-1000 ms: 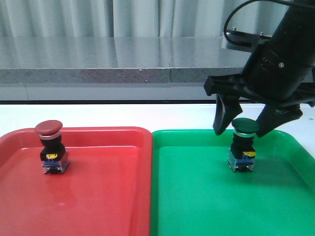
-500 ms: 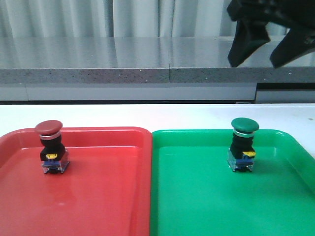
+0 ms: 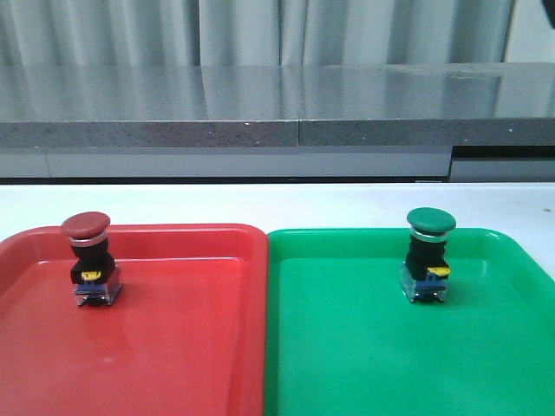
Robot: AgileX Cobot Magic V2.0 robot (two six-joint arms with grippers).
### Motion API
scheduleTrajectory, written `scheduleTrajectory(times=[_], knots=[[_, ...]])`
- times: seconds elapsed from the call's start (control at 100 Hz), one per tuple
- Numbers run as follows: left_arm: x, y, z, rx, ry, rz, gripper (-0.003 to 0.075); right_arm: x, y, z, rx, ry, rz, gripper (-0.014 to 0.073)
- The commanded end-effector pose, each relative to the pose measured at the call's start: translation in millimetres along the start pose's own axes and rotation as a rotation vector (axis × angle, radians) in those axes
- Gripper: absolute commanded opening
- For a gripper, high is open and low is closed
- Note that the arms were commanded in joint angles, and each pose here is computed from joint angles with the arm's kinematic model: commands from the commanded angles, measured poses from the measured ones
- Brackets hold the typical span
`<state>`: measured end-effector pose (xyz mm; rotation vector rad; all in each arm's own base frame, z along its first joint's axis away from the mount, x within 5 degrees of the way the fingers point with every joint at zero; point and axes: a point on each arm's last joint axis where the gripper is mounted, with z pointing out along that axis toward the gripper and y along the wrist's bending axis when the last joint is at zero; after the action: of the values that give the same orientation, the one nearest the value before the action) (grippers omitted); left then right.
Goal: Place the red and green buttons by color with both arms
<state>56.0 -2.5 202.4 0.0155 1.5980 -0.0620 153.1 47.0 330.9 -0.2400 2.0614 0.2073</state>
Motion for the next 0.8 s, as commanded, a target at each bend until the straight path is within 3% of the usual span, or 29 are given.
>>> scheduleTrajectory(times=[0.0, 0.34, 0.59, 0.79], knots=[[5.5, -0.1, -0.4, 0.004, -0.07, -0.008, -0.0019, -2.9, -1.6, -21.7, 0.004, -0.125, -0.015, 0.0492], [5.5, -0.1, -0.4, 0.004, -0.07, -0.008, -0.0019, 47.4, -6.4, -73.1, 0.006, -0.21, -0.009, 0.0284], [5.5, -0.1, -0.4, 0.004, -0.07, -0.008, -0.0019, 57.2, -7.6, -82.9, 0.011, -0.188, -0.006, -0.0066], [5.5, -0.1, -0.4, 0.004, -0.07, -0.008, -0.0019, 57.0, -7.6, -82.9, 0.011, -0.191, -0.006, -0.0066]])
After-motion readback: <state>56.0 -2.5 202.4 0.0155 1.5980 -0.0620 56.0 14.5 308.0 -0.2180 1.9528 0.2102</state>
